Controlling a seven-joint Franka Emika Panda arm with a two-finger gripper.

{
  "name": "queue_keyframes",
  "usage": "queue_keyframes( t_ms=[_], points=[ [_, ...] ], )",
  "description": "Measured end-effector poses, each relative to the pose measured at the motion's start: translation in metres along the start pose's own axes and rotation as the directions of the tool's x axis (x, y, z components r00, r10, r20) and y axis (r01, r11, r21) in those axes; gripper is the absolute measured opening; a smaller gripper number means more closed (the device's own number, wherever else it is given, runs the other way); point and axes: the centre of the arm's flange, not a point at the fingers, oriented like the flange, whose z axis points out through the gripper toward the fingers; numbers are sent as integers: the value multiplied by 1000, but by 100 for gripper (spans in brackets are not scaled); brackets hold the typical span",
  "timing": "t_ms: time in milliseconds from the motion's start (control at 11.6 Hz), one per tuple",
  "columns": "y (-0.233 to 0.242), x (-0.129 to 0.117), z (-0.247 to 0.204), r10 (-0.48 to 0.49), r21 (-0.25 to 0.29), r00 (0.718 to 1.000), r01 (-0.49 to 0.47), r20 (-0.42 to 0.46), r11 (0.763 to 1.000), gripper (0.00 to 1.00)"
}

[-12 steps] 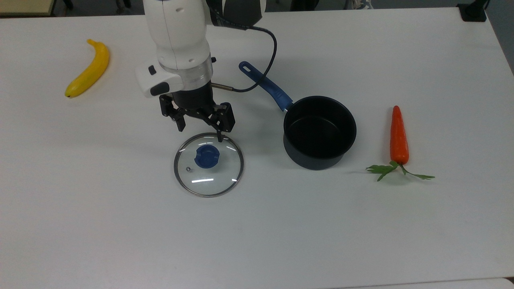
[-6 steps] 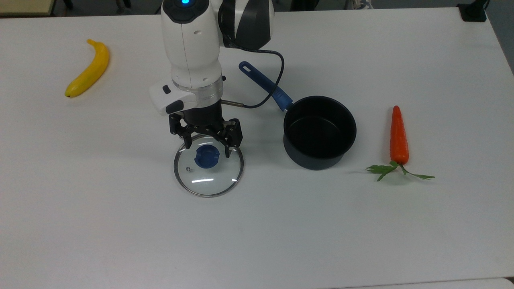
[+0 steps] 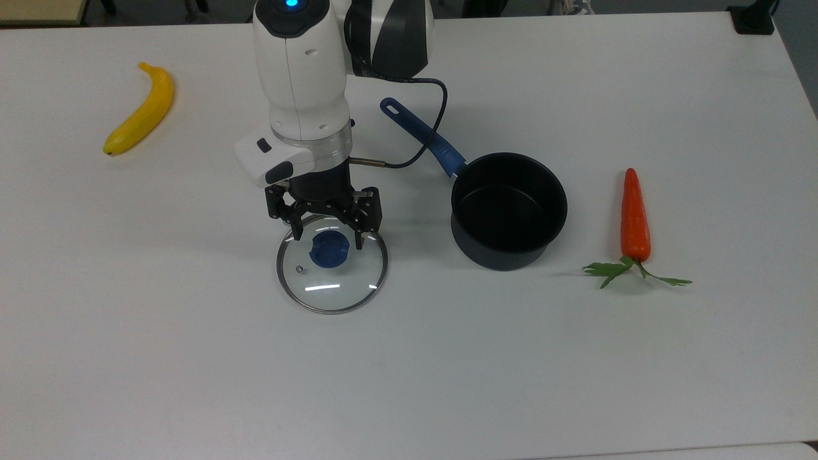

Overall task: Close lid
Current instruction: 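Lower the gripper onto the blue knob of the glass lid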

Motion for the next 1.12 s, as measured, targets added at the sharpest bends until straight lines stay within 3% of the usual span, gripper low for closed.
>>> queue_keyframes(
  t_ms=[515, 1117],
  points=[
    [35, -5, 13, -25, -38, 999, 26, 40, 999, 93],
    [20, -20, 44, -54, -37, 993, 58, 103, 998, 100]
  ],
)
